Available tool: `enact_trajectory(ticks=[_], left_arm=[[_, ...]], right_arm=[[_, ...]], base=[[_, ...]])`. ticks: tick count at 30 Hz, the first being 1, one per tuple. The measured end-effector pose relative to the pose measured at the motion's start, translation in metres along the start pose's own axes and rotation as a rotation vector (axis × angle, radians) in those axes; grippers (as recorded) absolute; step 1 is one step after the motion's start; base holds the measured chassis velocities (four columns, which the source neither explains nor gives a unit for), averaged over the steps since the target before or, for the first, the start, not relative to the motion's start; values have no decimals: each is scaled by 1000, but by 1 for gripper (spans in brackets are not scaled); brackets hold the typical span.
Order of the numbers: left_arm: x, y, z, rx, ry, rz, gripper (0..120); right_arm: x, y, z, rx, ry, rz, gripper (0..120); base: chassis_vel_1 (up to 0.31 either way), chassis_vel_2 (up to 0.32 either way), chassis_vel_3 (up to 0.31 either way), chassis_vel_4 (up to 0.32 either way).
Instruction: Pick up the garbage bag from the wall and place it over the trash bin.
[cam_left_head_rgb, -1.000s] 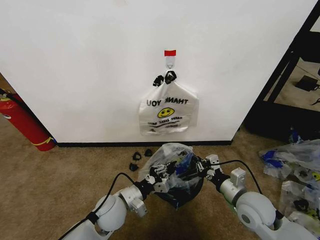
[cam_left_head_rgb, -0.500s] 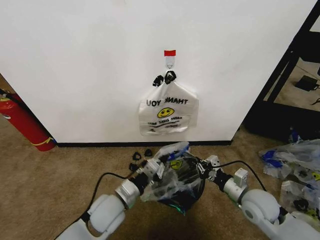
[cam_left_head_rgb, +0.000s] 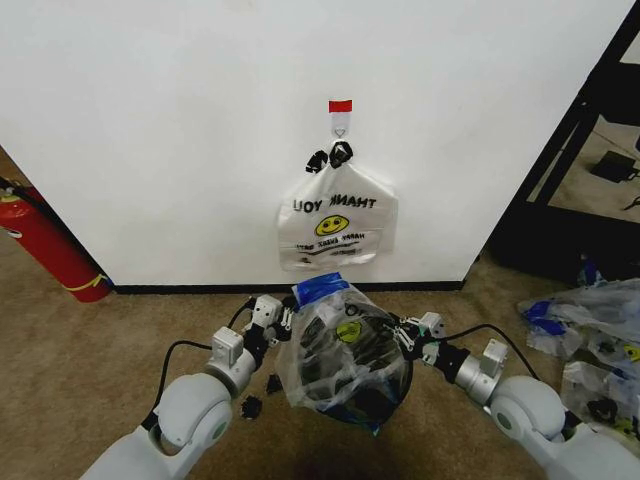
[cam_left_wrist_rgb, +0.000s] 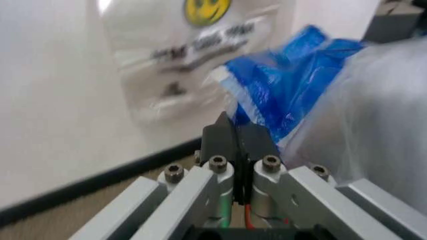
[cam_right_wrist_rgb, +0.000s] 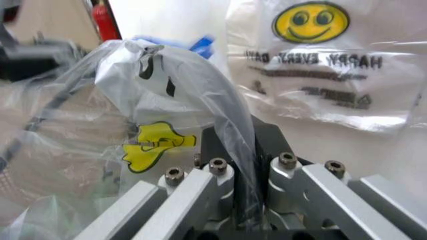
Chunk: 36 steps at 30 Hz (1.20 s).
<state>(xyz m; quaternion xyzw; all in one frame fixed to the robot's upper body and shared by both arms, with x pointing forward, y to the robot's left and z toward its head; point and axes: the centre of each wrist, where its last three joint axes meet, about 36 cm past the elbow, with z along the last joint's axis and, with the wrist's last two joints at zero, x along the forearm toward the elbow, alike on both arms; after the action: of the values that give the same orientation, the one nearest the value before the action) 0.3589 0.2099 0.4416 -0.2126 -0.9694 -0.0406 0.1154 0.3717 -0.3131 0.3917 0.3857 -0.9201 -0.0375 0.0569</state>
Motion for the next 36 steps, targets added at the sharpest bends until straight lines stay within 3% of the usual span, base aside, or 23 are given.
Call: enact_trajectory(ticks=[8,18,21,27,31,33,34,36], left_arm=[[-4,2,-2,98,42,-17,0],[-5,2,7,180,67,28,0],[-8,-2,9,244,11,50,15],[-12,4,8,321,-108,56,33],[-13,5,8,332,-126,53,36],[-15,9,9,369,-180,40,56],[-15,10,9,369,-181,37,56],[-17,13,16,326,-156,-39,69]], right_arm=[[9,-16,10,-82,-52,-79,0],[6,-4,23,-242,-143,-16,0],[3,4,30,-278,-155,13,0],[-1,12,33,-295,-147,84,0],[-2,14,34,-297,-142,104,0],[-5,21,39,-314,-125,181,0],[-5,22,39,-316,-124,186,0],[-6,28,43,-335,-119,219,0]], base=[[0,0,0,0],[0,0,0,0],[0,0,0,0],[0,0,0,0],[0,0,0,0],[0,0,0,0],[0,0,0,0],[0,0,0,0]])
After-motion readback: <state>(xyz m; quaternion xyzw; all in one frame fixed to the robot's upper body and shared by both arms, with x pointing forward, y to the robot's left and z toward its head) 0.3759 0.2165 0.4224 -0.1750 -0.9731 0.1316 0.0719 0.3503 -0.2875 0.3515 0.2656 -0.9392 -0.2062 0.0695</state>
